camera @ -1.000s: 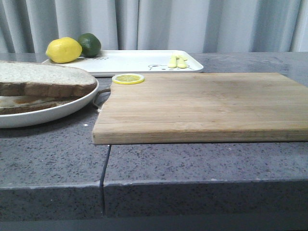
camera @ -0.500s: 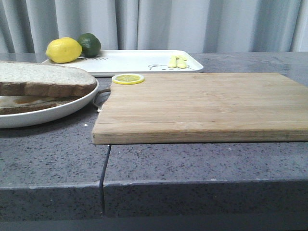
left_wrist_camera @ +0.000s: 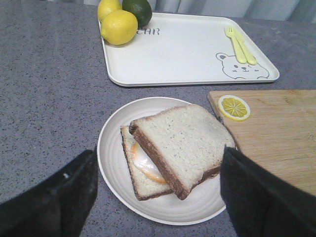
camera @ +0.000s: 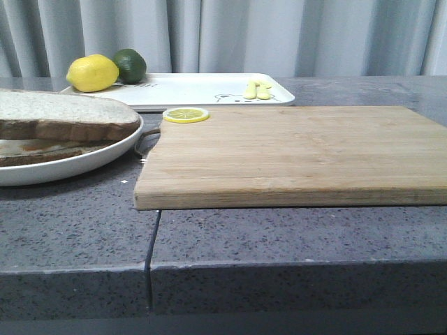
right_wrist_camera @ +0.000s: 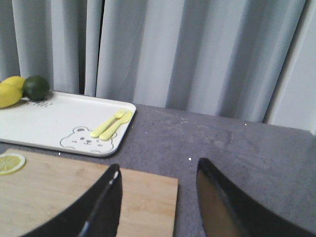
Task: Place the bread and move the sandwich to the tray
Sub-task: 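Raise the right gripper away from the sandwich, then lower the left gripper to the rim of the white plate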
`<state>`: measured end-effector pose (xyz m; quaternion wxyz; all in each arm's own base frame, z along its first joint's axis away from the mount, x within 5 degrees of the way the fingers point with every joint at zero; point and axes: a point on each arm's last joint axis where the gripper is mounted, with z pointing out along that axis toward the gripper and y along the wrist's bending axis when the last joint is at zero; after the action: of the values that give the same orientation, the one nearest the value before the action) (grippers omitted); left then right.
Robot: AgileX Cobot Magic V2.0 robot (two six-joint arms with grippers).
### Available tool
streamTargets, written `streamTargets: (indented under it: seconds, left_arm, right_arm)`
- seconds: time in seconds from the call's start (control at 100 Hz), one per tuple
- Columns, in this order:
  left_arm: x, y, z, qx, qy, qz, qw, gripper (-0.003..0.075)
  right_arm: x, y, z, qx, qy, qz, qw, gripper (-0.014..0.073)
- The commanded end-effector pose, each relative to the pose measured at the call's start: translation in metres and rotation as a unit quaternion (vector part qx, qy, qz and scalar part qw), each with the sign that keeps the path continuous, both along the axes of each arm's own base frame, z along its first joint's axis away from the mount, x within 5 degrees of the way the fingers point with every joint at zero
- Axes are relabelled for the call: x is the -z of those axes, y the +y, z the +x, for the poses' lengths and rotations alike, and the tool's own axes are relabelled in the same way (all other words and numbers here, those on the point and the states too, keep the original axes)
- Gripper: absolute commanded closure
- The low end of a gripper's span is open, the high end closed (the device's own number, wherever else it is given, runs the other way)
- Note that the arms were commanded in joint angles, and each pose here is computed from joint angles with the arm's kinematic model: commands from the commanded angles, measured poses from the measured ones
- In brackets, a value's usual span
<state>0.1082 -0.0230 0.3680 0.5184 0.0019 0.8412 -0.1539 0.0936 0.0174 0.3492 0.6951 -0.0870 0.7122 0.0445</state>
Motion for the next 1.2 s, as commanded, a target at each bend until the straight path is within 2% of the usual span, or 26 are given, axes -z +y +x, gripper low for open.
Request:
streamTargets:
  seconds: [0.0,0.26,1.19]
  left_arm:
    - [-0.014,0.000,0.002,-0.009,-0.039,-0.021,0.999,0.0236]
    - [-0.014,0.000,0.002,-0.009,-0.039,-0.021,0.999,0.0236]
    - [-0.014,0.000,0.002,-0.009,-0.039,-0.021,0.999,0.0237]
  right_arm:
    - [0.004,-0.003,-0.009,0.008,-0.030,0.002,1.000,0.0229]
    - [0.030,-0.003,-0.013,0.008,-0.013,0.000,1.000,0.0229]
    - [0.025,-0.004,-0.013,0.013,-0.040,0.005,0.999,0.0229]
